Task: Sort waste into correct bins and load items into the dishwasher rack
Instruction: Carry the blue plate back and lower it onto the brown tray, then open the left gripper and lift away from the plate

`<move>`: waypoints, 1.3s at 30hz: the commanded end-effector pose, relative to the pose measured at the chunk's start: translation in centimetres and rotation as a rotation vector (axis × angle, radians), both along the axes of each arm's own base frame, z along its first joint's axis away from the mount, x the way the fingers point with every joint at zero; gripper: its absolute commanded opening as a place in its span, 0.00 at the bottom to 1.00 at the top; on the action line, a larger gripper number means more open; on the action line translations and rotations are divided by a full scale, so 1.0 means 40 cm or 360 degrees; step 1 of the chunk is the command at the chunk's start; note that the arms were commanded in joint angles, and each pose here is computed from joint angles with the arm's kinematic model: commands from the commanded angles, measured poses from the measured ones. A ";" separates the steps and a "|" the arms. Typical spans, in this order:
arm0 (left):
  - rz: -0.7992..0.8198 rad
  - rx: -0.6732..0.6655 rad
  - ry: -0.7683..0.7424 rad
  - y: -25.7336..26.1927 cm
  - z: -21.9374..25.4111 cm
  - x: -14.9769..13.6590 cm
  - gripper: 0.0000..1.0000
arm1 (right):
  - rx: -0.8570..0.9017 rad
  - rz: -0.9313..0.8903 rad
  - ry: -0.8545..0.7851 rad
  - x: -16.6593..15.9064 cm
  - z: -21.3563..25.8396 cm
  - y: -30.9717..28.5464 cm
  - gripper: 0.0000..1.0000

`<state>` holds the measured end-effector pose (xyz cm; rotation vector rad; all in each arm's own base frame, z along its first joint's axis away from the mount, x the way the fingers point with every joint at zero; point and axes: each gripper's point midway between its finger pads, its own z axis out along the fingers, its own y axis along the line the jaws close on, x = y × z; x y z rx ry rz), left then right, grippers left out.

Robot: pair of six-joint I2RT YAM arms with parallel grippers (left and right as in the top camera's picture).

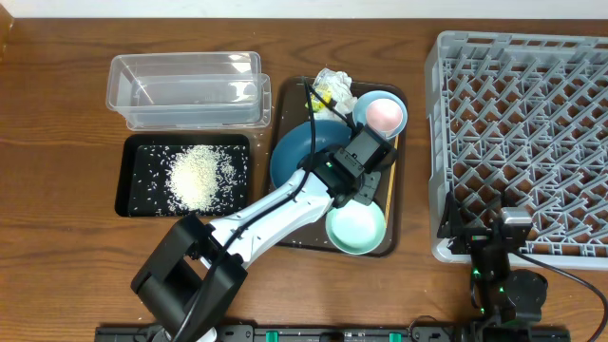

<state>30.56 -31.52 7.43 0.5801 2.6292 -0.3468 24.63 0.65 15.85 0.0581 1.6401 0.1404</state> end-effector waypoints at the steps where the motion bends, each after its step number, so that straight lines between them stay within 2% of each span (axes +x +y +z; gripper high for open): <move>1: -0.0061 -0.0089 0.0145 -0.026 -0.006 -0.044 0.06 | -0.0021 -0.0009 -0.0003 -0.001 0.000 -0.005 0.99; 7: -0.0059 -0.0035 0.0199 -0.007 -0.018 -0.063 0.08 | -0.0021 -0.0009 -0.0003 -0.001 0.000 -0.005 0.99; 9: -0.0059 -0.0021 0.0211 -0.002 -0.019 -0.068 0.16 | -0.0021 -0.0009 -0.0003 -0.001 0.000 -0.005 0.99; 13: -0.0056 -0.0029 0.0192 0.001 -0.002 -0.067 0.50 | -0.0021 -0.0009 -0.0003 -0.001 0.000 -0.005 0.99; 18: 0.0019 0.0005 0.0016 0.028 0.055 -0.028 0.64 | -0.0021 -0.0009 -0.0003 -0.001 0.000 -0.005 0.99; 23: 0.0134 0.0023 -0.0231 0.071 0.151 0.027 0.70 | -0.0021 -0.0009 -0.0003 -0.001 0.000 -0.005 0.99; 28: 0.0233 -0.0106 -0.0331 0.107 0.271 0.086 0.80 | -0.0021 -0.0009 -0.0003 -0.001 0.000 -0.005 0.99; 33: 0.0197 -0.0236 -0.0189 0.152 0.394 0.127 0.83 | -0.0021 -0.0009 -0.0003 -0.001 0.000 -0.005 0.99; 36: 0.0236 -0.0229 -0.0023 0.216 0.445 0.137 0.83 | -0.0020 -0.0009 -0.0002 -0.001 0.000 -0.005 0.99; 39: 0.0202 -0.0203 0.0006 0.262 0.466 0.165 0.84 | -0.0020 -0.0008 -0.0002 -0.001 0.000 -0.005 0.99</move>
